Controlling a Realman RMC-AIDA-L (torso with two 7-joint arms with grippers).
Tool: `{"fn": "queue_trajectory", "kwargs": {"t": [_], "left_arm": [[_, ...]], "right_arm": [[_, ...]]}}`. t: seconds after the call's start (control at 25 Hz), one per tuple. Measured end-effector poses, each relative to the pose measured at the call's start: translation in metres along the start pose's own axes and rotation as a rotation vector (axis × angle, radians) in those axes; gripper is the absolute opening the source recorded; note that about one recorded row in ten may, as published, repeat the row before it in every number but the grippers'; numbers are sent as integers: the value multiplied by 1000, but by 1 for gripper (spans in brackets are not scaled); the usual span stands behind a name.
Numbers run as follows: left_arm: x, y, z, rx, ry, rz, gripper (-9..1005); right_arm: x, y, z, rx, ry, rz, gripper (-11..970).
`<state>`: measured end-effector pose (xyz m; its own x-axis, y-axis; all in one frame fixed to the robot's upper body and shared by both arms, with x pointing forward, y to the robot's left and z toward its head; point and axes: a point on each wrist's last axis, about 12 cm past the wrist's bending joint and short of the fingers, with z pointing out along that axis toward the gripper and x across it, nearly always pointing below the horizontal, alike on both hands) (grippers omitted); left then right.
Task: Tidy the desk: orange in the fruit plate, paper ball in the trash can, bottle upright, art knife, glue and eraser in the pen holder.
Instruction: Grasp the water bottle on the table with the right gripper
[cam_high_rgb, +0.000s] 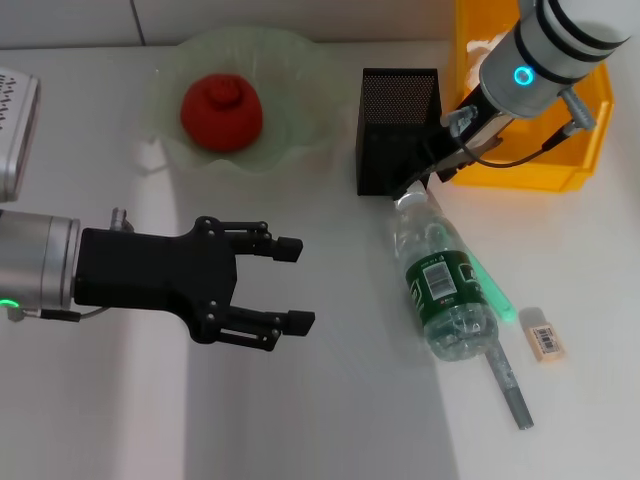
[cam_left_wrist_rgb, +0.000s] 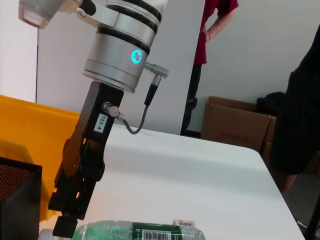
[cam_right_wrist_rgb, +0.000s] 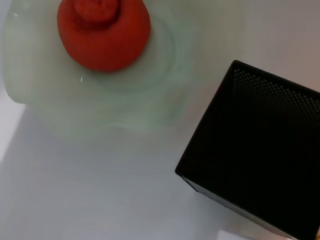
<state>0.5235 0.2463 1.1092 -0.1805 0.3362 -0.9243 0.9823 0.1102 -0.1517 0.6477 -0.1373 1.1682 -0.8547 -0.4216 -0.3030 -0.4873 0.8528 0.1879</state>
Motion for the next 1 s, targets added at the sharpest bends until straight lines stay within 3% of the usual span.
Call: {"fn": "queue_trajectory", "kwargs": {"t": [1.0], "left_arm": [[4, -1, 2, -1, -11, 4, 803]], "right_arm": [[6, -1, 29, -17, -10, 47, 722]]}}
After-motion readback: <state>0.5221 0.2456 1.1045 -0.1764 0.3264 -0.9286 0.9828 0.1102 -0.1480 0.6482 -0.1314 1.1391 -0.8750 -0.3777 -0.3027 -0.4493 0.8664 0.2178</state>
